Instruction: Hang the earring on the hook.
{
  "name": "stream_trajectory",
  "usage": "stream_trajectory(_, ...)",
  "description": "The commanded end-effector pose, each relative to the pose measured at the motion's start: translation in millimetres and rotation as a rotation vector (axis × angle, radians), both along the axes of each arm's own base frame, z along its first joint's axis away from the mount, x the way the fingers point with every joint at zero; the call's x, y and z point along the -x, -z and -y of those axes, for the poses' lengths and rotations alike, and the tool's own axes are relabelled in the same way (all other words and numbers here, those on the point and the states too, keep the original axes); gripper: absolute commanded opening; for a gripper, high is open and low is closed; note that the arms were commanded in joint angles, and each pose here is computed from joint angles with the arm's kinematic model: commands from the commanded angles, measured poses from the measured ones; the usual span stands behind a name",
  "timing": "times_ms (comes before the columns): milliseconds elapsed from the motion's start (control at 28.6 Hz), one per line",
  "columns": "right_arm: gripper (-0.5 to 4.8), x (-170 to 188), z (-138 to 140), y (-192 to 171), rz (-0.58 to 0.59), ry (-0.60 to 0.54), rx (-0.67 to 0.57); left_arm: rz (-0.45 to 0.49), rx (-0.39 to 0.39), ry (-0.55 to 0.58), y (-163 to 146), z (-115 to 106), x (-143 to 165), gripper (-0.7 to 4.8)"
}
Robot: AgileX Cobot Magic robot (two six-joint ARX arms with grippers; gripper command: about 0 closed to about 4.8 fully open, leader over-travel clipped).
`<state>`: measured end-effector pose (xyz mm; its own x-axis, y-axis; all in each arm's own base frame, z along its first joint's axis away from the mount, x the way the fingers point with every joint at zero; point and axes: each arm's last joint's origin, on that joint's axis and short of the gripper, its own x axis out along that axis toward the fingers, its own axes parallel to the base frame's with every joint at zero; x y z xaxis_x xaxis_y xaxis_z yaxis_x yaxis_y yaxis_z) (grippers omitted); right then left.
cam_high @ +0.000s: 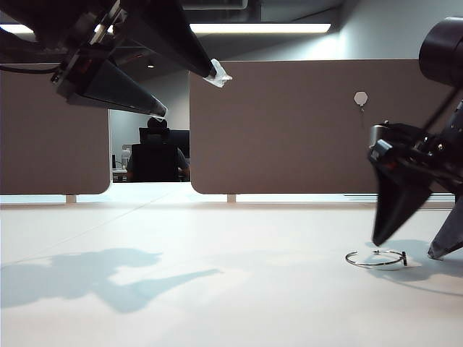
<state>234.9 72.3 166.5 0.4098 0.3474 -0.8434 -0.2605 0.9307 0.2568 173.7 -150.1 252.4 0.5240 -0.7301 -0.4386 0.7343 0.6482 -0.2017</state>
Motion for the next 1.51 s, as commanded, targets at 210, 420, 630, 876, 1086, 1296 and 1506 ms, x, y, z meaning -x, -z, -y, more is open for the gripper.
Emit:
stream_trajectory(210, 3.28, 2, 2, 5, -0.021, 0.027, 0.068, 0.012, -0.005, -0.013, -3, 0, -1, 4.79)
stream_trajectory(420, 3.28, 6, -8, 6, -0.004, 0.009, 0.134, 0.004, -0.011, -0.013, -2, 0, 0, 4.79)
stream_trajectory(630, 3.25, 10, -23, 16, -0.009, -0.014, 0.242, -0.01, -0.023, -0.013, 0, -1, 1, 4.79)
stream_trajectory(876, 1.61, 10, -25, 37, -0.127, 0.016, 0.275, -0.034, -0.043, -0.013, 2, -2, 2, 4.79)
stream_trajectory(1086, 0.35, 12, -25, 40, -0.161, 0.006, 0.275, -0.042, -0.05, -0.013, 3, -2, 2, 4.79)
stream_trajectory(1296, -0.07, 10, -26, 37, -0.145, 0.007, 0.268, -0.036, -0.056, -0.029, 3, -3, 2, 4.79)
stream_trajectory(1506, -0.07, -2, -31, 8, -0.027, 0.019, 0.215, -0.034, -0.057, -0.033, 3, -3, 2, 4.79)
